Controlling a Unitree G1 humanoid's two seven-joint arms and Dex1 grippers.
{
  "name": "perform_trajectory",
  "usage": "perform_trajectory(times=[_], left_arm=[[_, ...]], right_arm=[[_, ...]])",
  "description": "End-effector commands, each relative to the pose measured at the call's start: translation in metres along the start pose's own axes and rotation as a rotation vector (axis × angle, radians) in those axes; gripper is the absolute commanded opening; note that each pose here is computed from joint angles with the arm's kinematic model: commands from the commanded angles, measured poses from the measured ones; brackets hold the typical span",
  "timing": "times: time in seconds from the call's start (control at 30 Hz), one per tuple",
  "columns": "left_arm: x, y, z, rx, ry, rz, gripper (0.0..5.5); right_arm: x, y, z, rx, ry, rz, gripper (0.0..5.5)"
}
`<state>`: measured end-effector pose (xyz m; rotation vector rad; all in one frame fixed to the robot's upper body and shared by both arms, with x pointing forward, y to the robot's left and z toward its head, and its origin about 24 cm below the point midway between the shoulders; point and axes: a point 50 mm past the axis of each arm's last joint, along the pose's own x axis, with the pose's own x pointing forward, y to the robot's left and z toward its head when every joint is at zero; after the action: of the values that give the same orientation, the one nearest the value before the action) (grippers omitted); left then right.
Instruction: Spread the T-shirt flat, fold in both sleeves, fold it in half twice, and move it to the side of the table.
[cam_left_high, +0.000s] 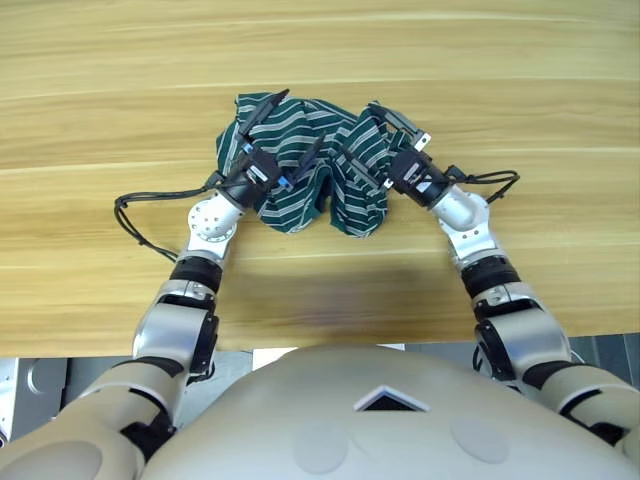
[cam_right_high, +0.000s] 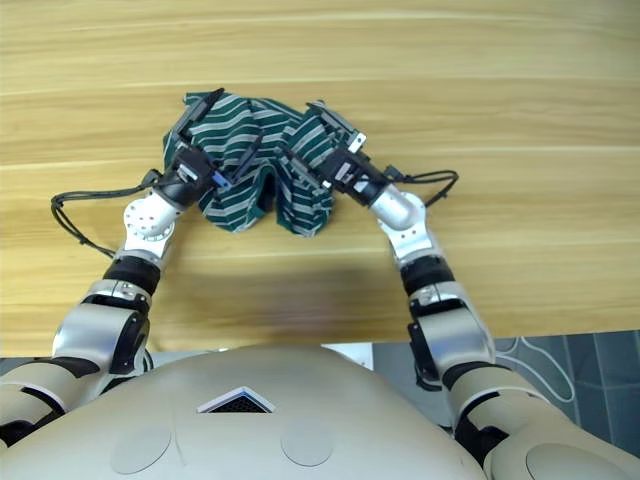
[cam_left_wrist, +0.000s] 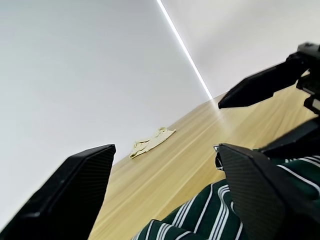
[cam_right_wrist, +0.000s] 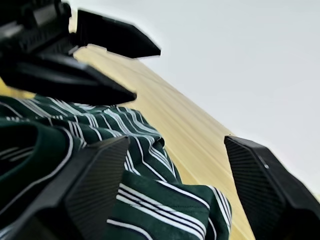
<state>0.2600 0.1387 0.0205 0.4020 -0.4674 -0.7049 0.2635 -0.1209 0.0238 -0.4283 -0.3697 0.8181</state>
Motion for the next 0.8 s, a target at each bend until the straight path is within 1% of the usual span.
perform_trajectory(times=[0.03,0.33,0.47,0.8], left_arm=[[0.006,-0.001,0.000,0.009,0.000,-0.031,3.85],[0.014,-0.009,0.000,-0.002,-0.009,-0.063,3.85],[0.017,-0.012,0.001,-0.007,-0.017,-0.077,3.85],[0.023,-0.019,0.004,-0.021,-0.045,-0.100,3.85]], right_arm=[[-0.003,-0.003,0.004,-0.005,-0.012,-0.003,3.52],[-0.007,-0.001,0.009,0.003,-0.032,0.003,3.52],[-0.004,0.004,0.011,0.010,-0.038,0.019,3.52],[-0.001,0.006,0.003,0.014,0.001,0.025,3.52]])
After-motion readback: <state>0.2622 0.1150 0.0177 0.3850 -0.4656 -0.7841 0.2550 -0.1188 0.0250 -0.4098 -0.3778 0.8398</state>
